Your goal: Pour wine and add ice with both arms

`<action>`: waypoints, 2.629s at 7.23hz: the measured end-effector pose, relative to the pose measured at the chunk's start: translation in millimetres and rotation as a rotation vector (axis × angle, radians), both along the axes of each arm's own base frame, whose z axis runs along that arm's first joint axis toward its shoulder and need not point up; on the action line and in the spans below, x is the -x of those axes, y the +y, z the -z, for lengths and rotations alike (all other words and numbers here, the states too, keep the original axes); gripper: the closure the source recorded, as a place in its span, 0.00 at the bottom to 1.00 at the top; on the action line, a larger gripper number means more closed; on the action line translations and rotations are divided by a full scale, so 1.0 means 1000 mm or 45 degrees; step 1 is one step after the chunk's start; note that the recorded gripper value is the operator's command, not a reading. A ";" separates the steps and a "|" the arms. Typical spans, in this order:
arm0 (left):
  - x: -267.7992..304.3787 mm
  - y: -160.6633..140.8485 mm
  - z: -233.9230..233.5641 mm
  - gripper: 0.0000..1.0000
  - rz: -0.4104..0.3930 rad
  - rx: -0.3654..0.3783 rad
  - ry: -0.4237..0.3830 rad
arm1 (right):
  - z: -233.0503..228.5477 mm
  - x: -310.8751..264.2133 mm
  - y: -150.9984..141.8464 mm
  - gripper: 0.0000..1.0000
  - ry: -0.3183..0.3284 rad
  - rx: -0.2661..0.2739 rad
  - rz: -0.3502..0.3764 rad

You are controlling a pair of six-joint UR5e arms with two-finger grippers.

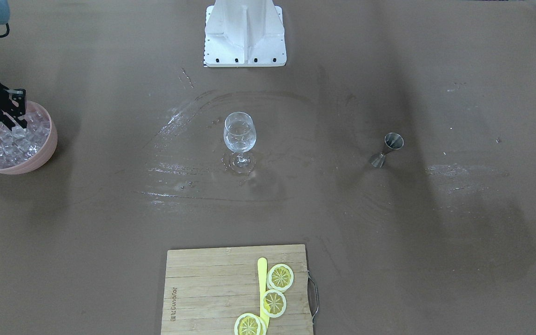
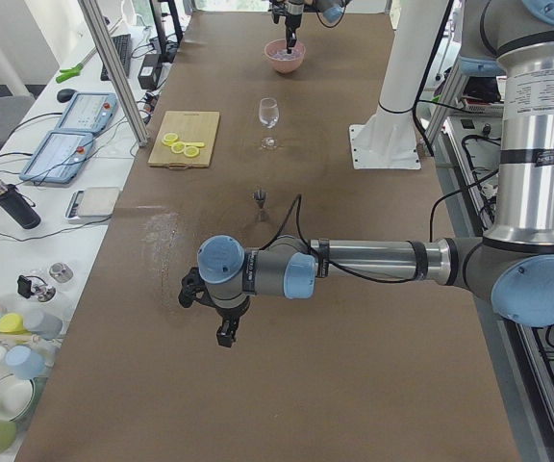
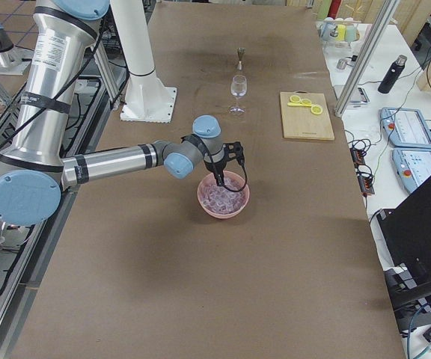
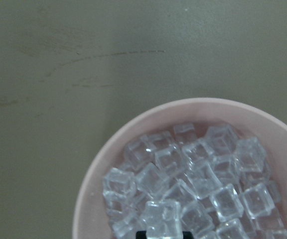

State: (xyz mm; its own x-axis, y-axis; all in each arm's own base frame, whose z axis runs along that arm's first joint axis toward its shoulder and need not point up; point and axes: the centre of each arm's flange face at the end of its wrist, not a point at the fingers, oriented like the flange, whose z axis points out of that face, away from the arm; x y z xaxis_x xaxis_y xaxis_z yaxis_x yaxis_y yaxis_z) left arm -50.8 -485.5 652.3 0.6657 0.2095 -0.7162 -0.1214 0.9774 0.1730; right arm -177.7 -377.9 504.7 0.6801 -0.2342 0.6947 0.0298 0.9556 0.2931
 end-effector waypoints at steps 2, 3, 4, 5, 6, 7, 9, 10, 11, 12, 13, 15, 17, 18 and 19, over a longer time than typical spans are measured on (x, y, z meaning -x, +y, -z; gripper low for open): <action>0.000 0.000 0.000 0.01 0.001 0.001 0.000 | 0.052 0.001 -0.011 1.00 -0.104 -0.092 -0.001; 0.000 0.000 0.000 0.01 0.001 0.002 0.000 | 0.072 0.005 -0.018 1.00 -0.144 -0.136 -0.003; 0.000 0.001 -0.001 0.01 0.000 0.005 0.000 | 0.090 0.010 -0.027 1.00 -0.173 -0.178 -0.005; 0.000 0.002 -0.003 0.01 0.000 0.009 0.001 | 0.108 0.017 -0.036 1.00 -0.194 -0.205 -0.005; -0.001 0.004 -0.005 0.01 -0.001 0.015 0.003 | 0.129 0.028 -0.048 1.00 -0.204 -0.194 -0.013; -0.001 0.005 -0.006 0.01 -0.001 0.018 0.005 | 0.158 0.046 -0.061 1.00 -0.208 -0.144 -0.034; -0.001 0.007 -0.008 0.01 -0.001 0.026 0.006 | 0.224 0.095 -0.076 1.00 -0.182 -0.065 -0.067; -0.001 0.007 -0.008 0.01 -0.001 0.028 0.005 | 0.251 0.118 -0.074 1.00 -0.181 -0.030 -0.086; -0.001 0.007 -0.009 0.01 0.000 0.029 0.006 | 0.274 0.140 -0.068 1.00 -0.183 0.006 -0.113; -0.001 0.007 -0.008 0.01 0.000 0.029 0.007 | 0.296 0.163 -0.060 1.00 -0.178 0.037 -0.148; -0.001 0.008 -0.008 0.01 0.000 0.029 0.008 | 0.316 0.185 -0.051 1.00 -0.170 0.062 -0.181; -0.001 0.008 -0.008 0.01 0.000 0.030 0.009 | 0.351 0.216 -0.039 1.00 -0.167 0.095 -0.213; -0.001 0.010 -0.010 0.01 0.000 0.037 0.010 | 0.381 0.250 -0.030 1.00 -0.174 0.122 -0.238; -0.001 0.012 -0.012 0.01 0.000 0.042 0.010 | 0.394 0.261 -0.024 1.00 -0.159 0.138 -0.241; -0.001 0.013 -0.013 0.01 0.000 0.045 0.011 | 0.407 0.270 -0.017 1.00 -0.138 0.148 -0.245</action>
